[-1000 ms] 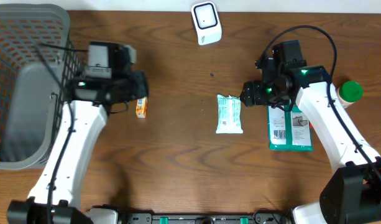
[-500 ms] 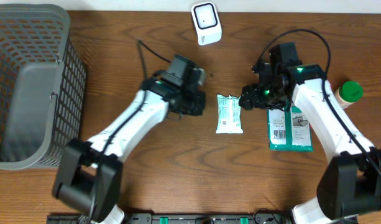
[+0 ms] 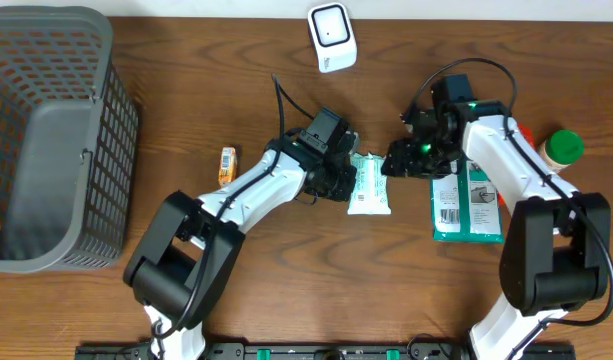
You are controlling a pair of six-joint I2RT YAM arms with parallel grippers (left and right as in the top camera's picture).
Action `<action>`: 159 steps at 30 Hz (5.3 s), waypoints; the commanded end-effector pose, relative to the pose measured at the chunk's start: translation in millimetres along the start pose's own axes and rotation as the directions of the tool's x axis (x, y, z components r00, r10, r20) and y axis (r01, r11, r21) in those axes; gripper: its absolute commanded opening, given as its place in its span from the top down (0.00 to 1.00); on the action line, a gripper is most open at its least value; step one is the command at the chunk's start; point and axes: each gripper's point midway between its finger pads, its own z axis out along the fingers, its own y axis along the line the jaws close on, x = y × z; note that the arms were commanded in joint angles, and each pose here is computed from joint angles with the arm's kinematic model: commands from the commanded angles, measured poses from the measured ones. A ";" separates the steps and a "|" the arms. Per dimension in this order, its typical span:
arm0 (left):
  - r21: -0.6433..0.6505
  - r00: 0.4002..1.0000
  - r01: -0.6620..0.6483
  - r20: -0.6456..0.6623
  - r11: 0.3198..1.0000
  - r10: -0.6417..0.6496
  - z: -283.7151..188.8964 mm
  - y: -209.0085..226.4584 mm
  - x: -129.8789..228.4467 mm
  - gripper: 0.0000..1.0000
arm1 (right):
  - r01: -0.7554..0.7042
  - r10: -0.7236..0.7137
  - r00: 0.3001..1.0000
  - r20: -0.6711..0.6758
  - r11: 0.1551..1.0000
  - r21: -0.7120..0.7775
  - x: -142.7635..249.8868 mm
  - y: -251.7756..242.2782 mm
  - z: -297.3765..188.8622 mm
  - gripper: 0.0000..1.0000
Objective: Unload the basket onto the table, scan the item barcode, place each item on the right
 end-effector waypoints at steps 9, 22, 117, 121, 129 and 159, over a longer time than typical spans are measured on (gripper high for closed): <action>0.014 1.000 0.000 0.002 1.000 0.000 21.0 4.9 -3.7 0.88 | -0.029 0.030 1.000 0.003 0.990 -0.137 -0.5 -1.0 12.5 0.43; 0.020 1.000 -0.009 0.021 1.000 0.008 26.8 5.5 -8.9 0.88 | -0.023 0.032 0.998 0.049 0.985 -0.171 14.7 -11.9 50.5 0.45; -0.035 0.996 0.052 -0.065 0.998 -0.054 62.6 24.5 18.5 0.88 | 0.020 0.013 0.995 0.096 0.943 -0.331 14.5 14.9 57.5 0.60; -0.035 0.996 0.052 -0.065 0.998 -0.054 62.6 24.5 18.5 0.87 | 0.039 0.002 0.993 0.121 0.943 -0.332 15.2 12.7 62.5 0.62; -0.032 0.997 0.054 -0.054 0.998 -0.056 59.2 24.8 15.1 0.87 | 0.050 -0.004 0.990 0.138 0.942 -0.331 12.2 12.3 62.2 0.81; -0.246 0.860 0.370 0.456 0.896 -0.230 -214.6 117.9 -32.3 0.34 | 0.236 -0.140 0.925 0.352 0.940 -0.245 -5.7 62.3 -52.7 0.99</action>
